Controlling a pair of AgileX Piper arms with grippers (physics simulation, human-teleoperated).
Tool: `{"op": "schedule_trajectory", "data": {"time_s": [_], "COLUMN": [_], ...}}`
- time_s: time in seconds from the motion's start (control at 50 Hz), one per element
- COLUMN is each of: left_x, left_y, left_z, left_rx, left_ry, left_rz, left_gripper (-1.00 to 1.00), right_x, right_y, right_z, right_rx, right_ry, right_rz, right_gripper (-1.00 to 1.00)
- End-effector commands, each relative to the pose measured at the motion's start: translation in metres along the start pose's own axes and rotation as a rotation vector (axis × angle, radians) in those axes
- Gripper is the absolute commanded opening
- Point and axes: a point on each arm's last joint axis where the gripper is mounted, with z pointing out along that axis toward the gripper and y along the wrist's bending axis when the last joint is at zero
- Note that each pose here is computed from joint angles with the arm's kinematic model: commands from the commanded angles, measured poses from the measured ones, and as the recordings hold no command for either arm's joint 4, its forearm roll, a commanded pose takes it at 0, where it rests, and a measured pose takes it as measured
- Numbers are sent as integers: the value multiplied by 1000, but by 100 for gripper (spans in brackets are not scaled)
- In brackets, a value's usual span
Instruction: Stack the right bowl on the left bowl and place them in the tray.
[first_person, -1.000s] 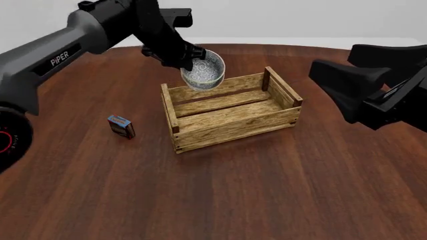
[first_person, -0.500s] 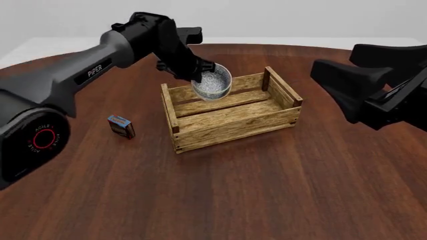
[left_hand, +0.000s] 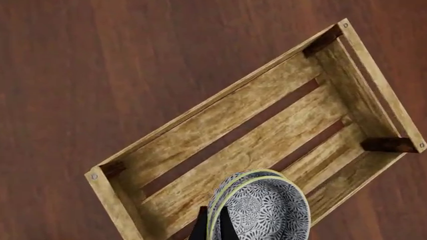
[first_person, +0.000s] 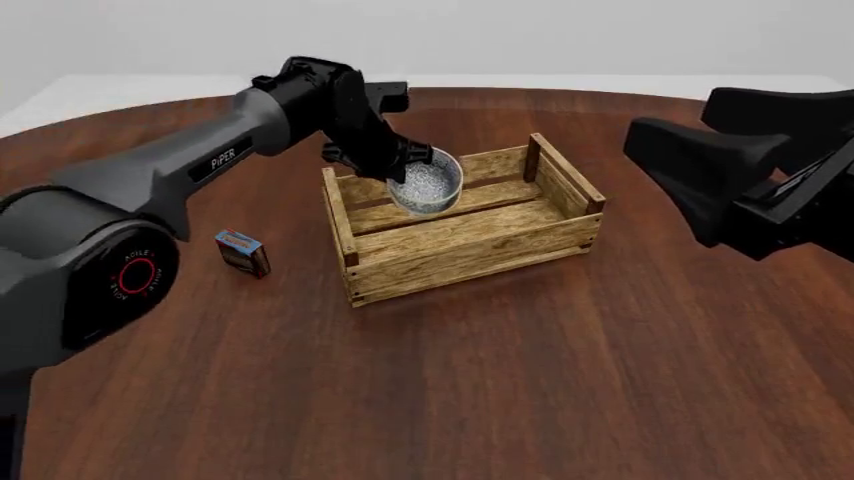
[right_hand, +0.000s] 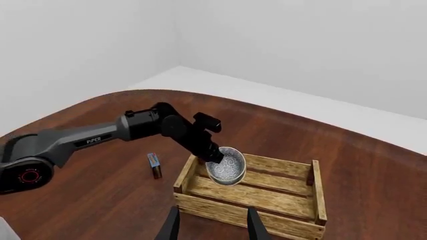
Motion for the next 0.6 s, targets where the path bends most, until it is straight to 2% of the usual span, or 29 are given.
{"op": "schedule_trajectory", "data": {"time_s": [0.02, 0.6], "left_x": [15, 23], "left_y": [-1, 9], "left_z": [35, 64], "left_rx": [-2, -22], "left_ry": [32, 77], "left_rz": [-71, -68], "left_gripper": [-100, -100], "right_x": [-1, -1], "right_y": [0, 0], "right_z": [-2, -1], "right_rx": [0, 2], "right_ry": [-4, -2], "right_rz": [2, 0], "right_gripper": [100, 100]}}
